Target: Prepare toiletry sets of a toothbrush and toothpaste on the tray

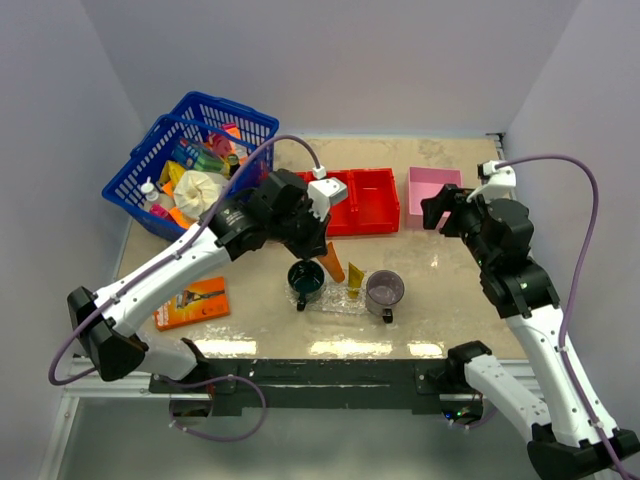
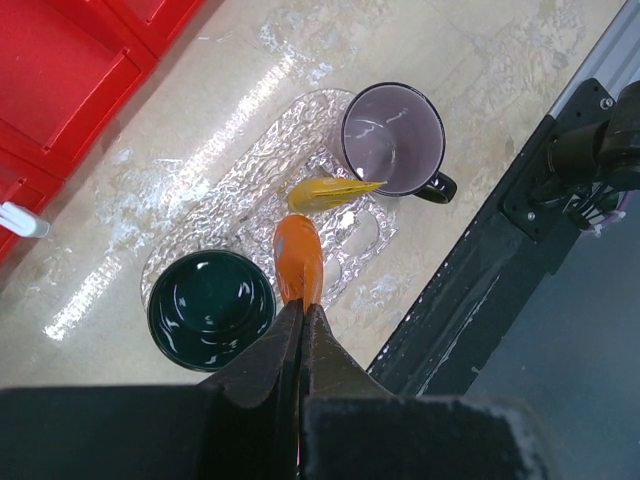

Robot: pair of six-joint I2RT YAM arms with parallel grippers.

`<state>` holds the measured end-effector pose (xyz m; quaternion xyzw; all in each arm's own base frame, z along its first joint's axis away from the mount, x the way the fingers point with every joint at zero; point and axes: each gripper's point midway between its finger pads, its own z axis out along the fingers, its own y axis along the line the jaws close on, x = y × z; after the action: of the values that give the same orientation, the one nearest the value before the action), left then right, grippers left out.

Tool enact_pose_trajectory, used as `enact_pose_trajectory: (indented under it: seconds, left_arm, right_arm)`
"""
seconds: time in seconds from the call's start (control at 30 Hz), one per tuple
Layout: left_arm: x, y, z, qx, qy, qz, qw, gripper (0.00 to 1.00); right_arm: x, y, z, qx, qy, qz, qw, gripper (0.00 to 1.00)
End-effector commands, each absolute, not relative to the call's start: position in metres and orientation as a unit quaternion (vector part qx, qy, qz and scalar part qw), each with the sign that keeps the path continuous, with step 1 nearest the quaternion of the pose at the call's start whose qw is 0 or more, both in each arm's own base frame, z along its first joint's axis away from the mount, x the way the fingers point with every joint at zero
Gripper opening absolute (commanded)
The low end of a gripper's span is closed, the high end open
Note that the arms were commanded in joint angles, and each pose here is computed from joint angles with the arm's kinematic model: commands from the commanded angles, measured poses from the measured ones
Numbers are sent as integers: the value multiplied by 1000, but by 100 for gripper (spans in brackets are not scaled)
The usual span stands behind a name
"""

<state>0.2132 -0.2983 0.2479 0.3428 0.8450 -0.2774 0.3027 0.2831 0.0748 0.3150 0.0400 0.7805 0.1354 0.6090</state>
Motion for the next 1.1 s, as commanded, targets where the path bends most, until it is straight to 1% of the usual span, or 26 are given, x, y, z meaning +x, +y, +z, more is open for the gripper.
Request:
enact_pose_trajectory:
  seconds: [0.0,0.5,1.07]
  left_arm:
    - [219,-308,264,343,831,-295,325,0]
    - [226,-306,247,351,837,-270,320,0]
    - [227,-309,239,359,839,-268,308,0]
  right_arm:
    - [283,68,319,44,773,122,621,73]
    - [284,68,318,42,774,121,621,73]
    - [284,68,315,41,775,118,620,74]
